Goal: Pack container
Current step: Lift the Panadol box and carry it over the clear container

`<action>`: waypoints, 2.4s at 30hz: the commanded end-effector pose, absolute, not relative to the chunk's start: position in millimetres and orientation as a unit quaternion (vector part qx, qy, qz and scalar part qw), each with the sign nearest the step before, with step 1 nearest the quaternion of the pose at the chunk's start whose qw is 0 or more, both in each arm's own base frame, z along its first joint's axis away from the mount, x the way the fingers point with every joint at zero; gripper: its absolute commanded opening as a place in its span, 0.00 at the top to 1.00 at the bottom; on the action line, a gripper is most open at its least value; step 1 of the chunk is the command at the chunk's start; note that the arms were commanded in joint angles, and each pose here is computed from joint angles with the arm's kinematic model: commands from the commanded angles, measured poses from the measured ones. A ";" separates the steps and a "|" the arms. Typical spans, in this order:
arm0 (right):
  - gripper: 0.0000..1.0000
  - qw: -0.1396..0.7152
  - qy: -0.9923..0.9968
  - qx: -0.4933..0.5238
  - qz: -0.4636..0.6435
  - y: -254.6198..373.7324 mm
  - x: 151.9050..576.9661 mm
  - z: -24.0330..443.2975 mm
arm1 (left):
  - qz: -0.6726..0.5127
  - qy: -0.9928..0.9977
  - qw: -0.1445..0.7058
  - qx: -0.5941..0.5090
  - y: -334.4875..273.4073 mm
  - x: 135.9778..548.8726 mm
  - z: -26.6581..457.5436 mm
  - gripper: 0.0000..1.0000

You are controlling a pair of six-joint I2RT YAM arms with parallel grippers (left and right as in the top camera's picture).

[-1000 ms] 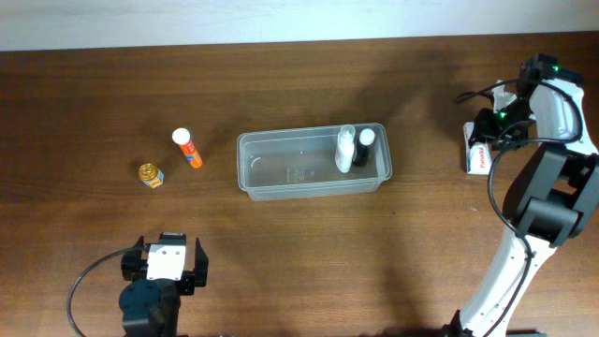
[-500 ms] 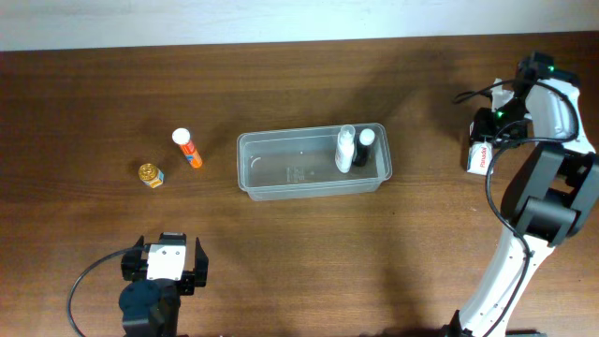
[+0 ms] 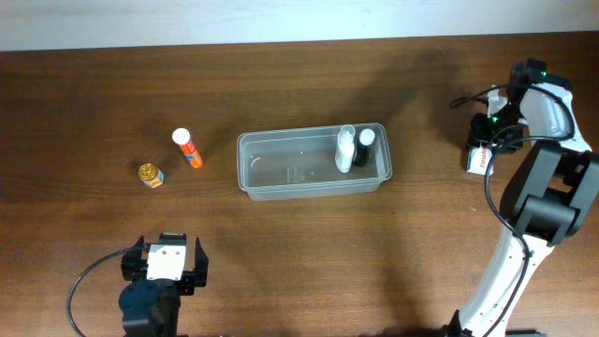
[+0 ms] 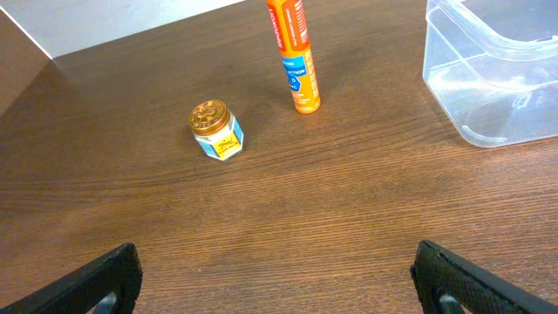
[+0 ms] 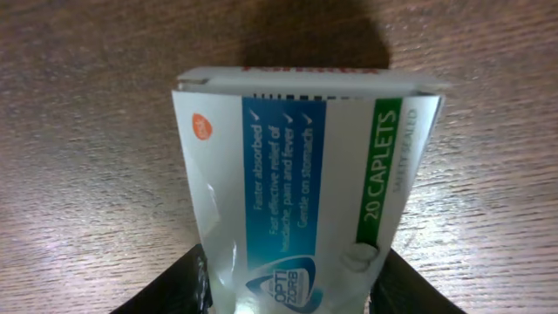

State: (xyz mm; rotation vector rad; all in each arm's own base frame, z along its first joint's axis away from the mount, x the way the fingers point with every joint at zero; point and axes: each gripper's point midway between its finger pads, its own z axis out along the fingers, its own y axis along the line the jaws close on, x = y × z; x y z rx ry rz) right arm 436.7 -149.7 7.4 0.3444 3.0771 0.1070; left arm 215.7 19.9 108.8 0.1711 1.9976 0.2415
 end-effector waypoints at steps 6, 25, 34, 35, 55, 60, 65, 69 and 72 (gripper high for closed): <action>0.61 0.020 0.993 0.116 0.029 -152.7 435.8 4.4 | 0.103 0.840 0.529 0.066 21.4 214.9 106.9 0.00; 0.68 0.065 0.982 0.116 0.135 -120.7 462.6 58.2 | 0.103 0.840 0.529 0.066 21.4 214.9 106.9 0.00; 0.68 0.102 0.968 0.086 0.214 -78.5 476.1 135.6 | 0.103 0.840 0.529 0.066 21.4 214.9 106.9 0.00; 0.68 0.105 0.965 0.079 0.226 -69.6 476.8 144.7 | 0.103 0.840 0.529 0.066 21.4 214.9 106.9 0.00; 0.68 0.166 0.939 -0.154 0.258 129.6 428.6 281.9 | 0.103 0.840 0.529 0.066 21.4 214.9 106.9 0.00; 0.67 0.178 0.938 -0.225 0.196 173.0 403.1 292.9 | 0.103 0.840 0.529 0.066 21.4 214.9 106.9 0.00; 0.67 0.164 0.938 -0.281 0.116 202.8 387.2 276.6 | 0.103 0.840 0.529 0.066 21.4 214.9 106.9 0.00; 0.67 0.135 0.918 -0.360 0.098 224.9 370.0 257.2 | 0.103 0.840 0.529 0.066 21.4 214.9 106.9 0.00; 0.67 0.114 0.888 -0.436 0.090 238.8 360.1 238.1 | 0.103 0.840 0.529 0.066 21.4 214.9 106.9 0.00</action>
